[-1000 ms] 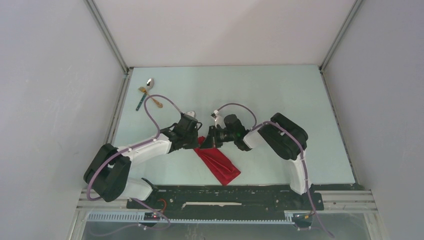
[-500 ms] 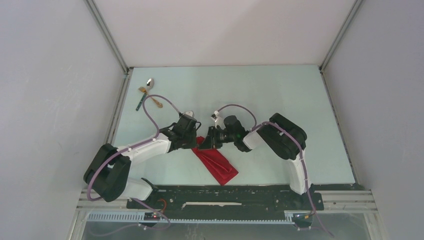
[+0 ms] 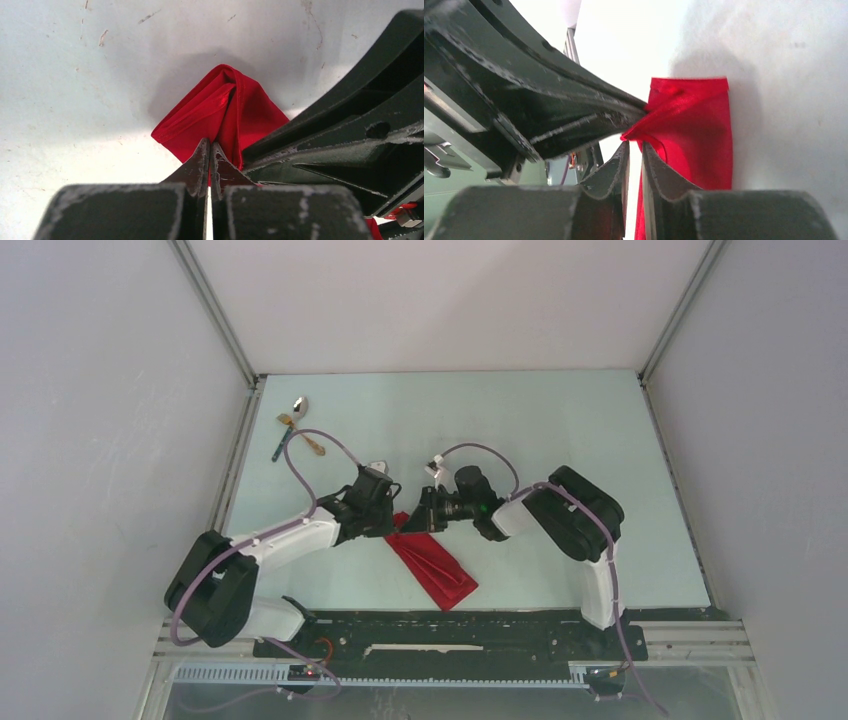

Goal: Fold the napkin into a case and place the utensils inside
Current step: Stuff the top corner of the smaller-rectangle-folded napkin into the folded napkin.

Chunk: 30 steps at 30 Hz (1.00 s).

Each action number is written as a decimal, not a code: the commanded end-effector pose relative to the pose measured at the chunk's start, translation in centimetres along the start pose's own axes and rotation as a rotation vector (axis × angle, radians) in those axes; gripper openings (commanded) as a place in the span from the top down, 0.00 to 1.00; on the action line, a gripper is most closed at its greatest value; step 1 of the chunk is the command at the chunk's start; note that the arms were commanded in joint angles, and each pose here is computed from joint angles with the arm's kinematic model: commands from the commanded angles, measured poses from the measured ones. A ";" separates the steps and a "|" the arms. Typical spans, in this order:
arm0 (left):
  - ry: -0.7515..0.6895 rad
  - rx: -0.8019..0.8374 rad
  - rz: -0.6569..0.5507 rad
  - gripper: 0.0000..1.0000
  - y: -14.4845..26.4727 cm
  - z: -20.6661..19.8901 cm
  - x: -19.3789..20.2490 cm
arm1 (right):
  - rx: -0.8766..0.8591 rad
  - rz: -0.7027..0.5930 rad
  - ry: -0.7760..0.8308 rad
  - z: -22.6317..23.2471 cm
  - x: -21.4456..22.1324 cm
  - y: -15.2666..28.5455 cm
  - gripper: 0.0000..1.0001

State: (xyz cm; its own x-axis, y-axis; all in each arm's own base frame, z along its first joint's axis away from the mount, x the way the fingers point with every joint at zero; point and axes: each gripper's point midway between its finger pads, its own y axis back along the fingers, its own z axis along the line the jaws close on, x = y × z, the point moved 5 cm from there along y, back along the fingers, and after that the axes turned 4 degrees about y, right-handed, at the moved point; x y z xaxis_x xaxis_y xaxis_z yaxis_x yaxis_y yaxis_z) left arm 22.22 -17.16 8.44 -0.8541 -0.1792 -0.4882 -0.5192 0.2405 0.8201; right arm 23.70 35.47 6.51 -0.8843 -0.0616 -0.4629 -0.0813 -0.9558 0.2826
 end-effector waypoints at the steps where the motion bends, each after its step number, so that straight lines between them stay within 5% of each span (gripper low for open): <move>1: 0.018 0.071 -0.055 1.00 1.2 -1.5 -1.7 | -0.078 -0.027 0.045 1.5 -1.8 -1.5 0.79; 16: 0.048 0.089 -0.064 1.00 1.5 -2.2 -2.2 | 0.066 -0.043 -0.008 -1.8 1.1 -5.6 0.95; 23: 0.072 0.057 -0.044 1.00 0.9 -1.7 -1.6 | 0.117 -0.089 0.042 -1.2 -0.5 -6.1 0.85; 30: 0.062 -0.008 -0.042 1.00 0.6 -0.4 -1.5 | 0.025 0.074 0.042 1.7 1.4 -1.9 0.67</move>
State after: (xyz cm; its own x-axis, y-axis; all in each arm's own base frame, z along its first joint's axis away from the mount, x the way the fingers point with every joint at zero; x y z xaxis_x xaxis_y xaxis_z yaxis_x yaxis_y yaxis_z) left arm 22.25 -16.94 9.14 -0.8494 -0.2133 -0.4827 -0.5238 0.2297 0.8203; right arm 24.31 39.07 4.37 -0.8830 -0.0231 -0.4689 -0.1481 -0.9341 0.3248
